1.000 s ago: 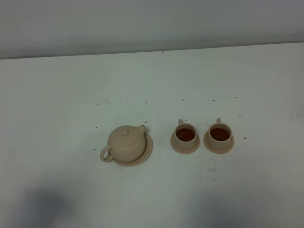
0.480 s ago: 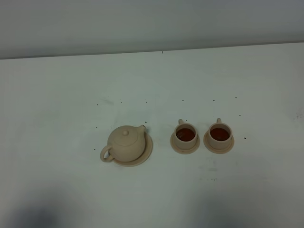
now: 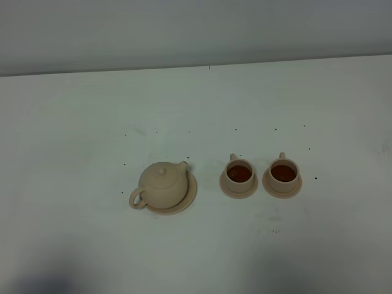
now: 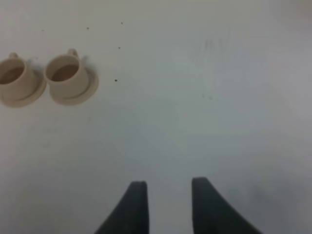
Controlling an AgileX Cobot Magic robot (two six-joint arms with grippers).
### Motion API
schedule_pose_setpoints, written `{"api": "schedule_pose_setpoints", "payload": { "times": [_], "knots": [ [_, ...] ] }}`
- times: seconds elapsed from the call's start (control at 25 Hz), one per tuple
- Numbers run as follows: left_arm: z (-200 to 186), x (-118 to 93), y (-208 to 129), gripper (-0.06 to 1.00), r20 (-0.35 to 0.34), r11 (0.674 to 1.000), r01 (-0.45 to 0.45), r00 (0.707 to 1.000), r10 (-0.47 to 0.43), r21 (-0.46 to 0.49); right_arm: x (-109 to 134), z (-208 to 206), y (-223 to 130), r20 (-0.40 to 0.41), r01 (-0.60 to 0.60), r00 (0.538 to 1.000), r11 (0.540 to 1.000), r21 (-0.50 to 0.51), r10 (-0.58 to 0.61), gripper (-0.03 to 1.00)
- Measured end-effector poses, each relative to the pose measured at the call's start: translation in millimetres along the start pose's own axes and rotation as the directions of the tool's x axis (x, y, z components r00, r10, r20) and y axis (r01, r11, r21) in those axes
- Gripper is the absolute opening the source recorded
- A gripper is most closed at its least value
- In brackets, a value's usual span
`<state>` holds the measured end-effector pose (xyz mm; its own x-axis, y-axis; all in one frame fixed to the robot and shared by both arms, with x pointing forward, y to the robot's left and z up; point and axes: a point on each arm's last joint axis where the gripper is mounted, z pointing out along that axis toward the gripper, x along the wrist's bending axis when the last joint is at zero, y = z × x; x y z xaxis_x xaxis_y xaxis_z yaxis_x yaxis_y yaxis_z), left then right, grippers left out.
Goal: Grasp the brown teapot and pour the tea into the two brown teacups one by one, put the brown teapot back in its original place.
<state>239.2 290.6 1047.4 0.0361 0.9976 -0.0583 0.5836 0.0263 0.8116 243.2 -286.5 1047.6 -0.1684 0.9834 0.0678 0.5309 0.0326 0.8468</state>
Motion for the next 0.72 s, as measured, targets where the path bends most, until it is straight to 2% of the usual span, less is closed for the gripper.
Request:
{"api": "schedule_pose_setpoints", "payload": {
  "times": [0.72],
  "knots": [
    [0.3, -0.6, 0.0, 0.24, 0.007, 1.000, 0.002, 1.000, -0.002, -0.001, 0.0, 0.0, 0.0, 0.000, 0.000, 1.000, 1.000, 0.000, 0.000, 0.24]
  ]
}}
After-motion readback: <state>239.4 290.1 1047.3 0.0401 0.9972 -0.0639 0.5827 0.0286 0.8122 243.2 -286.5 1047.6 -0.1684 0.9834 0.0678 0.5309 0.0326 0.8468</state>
